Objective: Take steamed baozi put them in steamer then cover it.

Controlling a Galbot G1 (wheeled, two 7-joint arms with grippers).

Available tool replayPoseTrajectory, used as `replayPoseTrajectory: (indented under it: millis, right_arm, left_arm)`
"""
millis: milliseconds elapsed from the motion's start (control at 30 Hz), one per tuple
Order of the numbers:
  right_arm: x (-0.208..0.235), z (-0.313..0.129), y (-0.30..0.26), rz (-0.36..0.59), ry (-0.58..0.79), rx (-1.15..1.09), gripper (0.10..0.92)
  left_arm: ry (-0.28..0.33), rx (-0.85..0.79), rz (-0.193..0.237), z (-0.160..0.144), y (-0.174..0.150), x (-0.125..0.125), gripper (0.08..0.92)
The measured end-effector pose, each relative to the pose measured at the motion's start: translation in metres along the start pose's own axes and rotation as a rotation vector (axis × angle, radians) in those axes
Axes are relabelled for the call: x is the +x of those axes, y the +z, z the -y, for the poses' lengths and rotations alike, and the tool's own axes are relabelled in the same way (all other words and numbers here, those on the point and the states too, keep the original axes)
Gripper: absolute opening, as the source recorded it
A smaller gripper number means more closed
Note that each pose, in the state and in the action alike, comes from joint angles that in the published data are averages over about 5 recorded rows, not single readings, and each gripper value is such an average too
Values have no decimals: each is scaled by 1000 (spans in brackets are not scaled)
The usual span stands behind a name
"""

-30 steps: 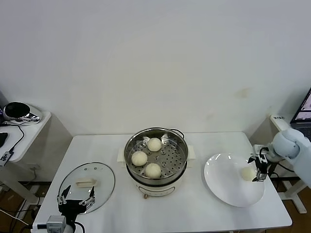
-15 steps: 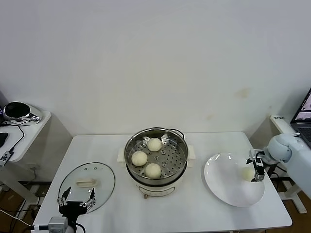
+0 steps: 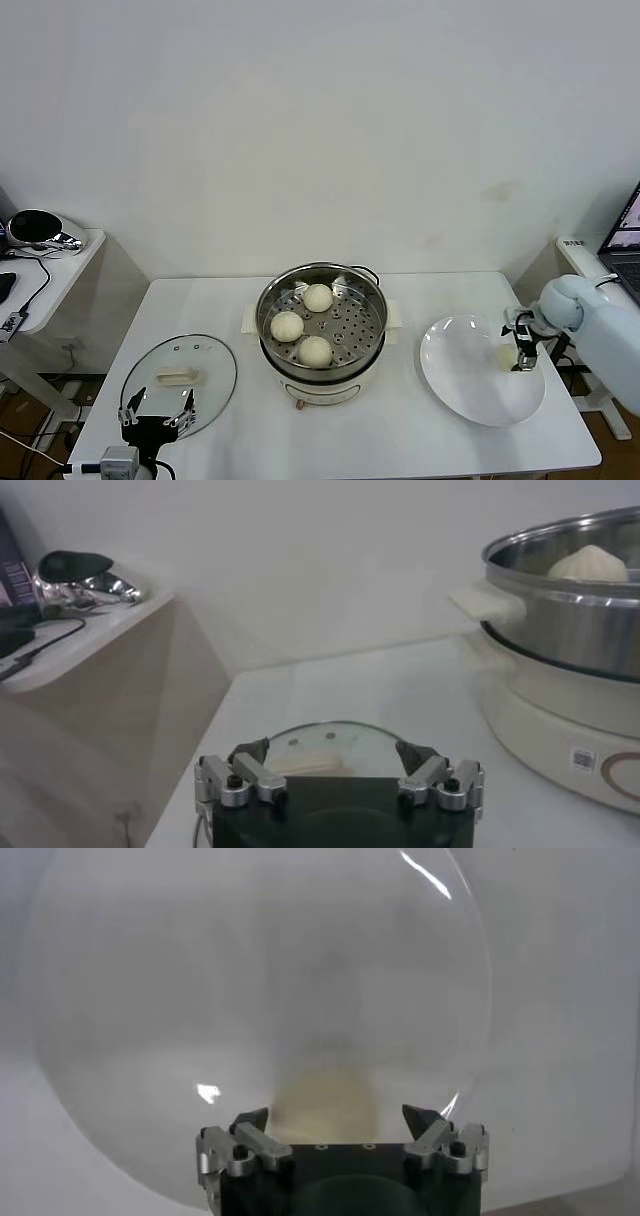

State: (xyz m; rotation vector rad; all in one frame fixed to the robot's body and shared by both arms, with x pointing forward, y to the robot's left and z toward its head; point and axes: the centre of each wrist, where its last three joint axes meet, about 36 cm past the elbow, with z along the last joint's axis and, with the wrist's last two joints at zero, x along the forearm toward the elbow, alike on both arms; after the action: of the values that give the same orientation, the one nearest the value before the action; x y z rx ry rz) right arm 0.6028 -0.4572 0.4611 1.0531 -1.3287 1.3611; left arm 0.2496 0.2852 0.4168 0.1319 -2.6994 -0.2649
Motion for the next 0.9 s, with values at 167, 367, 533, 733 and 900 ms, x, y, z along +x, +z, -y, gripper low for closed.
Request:
replayPoseTrajectory:
  millis: [167,367,533,733,900]
  right_arm:
    - [-4,2,-1,-7,-8,6,823]
    - [-7,4,0,-11,-14,6,755]
    - [-7,4,2,-14,-19,5,680]
    - [-2,6,5,-15,-16,0,618]
    - [6,9,6,-15,-16,-3,605]
  left_arm:
    - [2,1,-2,0,1,-2,823]
    - [3,2,-6,0,2,-4,823]
    - [5,1,-8,1,3,-5,823]
    - [8,2,-6,2,2,-7,823]
    - [11,3,-4,4,2,-8,823]
